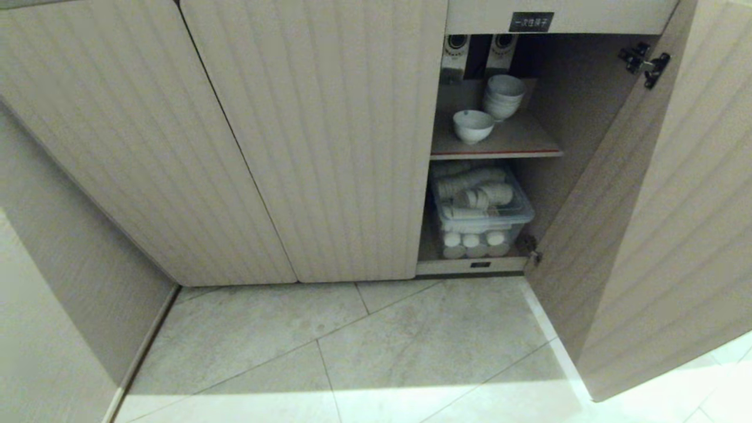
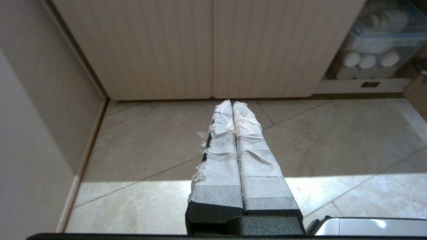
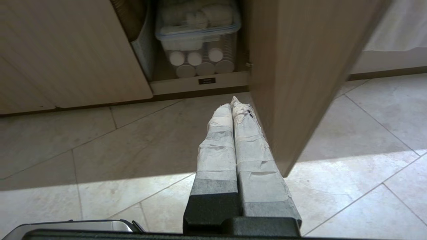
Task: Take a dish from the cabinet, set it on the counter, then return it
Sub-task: Take the bowl from the cabinet
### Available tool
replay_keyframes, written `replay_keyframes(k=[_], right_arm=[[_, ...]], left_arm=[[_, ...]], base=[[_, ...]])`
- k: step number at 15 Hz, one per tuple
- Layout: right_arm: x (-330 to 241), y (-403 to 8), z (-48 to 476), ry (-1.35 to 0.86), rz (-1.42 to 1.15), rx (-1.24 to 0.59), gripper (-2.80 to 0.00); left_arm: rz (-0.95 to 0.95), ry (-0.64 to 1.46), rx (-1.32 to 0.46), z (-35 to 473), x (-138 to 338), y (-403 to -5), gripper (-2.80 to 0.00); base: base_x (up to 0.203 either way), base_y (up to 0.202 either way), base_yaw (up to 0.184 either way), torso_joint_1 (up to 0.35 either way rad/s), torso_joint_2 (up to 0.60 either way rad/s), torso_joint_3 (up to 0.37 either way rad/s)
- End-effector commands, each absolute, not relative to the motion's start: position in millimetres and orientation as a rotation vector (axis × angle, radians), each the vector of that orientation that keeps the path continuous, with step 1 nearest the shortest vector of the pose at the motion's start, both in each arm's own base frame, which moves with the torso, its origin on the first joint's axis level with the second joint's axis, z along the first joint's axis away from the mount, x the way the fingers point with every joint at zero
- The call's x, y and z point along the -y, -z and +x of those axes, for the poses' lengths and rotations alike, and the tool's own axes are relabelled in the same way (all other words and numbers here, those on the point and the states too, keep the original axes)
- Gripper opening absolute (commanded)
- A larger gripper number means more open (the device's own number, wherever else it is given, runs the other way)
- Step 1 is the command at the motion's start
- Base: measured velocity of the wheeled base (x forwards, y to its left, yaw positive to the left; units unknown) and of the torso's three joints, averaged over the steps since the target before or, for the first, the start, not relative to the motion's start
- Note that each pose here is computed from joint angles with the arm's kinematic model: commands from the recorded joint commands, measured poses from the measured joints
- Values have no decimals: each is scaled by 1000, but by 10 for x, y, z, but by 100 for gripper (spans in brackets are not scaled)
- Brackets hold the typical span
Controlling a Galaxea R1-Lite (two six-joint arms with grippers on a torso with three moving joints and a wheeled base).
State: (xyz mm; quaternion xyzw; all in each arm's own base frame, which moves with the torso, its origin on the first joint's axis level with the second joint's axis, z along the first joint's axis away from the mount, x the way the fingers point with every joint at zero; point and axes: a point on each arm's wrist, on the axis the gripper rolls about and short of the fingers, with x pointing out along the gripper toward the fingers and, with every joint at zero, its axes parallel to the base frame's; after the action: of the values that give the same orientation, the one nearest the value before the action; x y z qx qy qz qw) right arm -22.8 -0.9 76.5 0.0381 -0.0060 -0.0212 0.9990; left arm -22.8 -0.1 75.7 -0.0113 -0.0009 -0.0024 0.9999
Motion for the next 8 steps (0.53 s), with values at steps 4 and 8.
replay_keyframes(k=[4, 8], right_arm=[[10, -766, -228, 43, 77, 12, -280], [10, -766, -227, 43, 77, 11, -280]], left_arm=[[-23, 5, 3, -228, 1, -758, -280], [-23, 5, 4, -228, 1, -759, -280]], base=[[0, 19, 0, 0, 1, 1], [0, 0, 0, 0, 0, 0]])
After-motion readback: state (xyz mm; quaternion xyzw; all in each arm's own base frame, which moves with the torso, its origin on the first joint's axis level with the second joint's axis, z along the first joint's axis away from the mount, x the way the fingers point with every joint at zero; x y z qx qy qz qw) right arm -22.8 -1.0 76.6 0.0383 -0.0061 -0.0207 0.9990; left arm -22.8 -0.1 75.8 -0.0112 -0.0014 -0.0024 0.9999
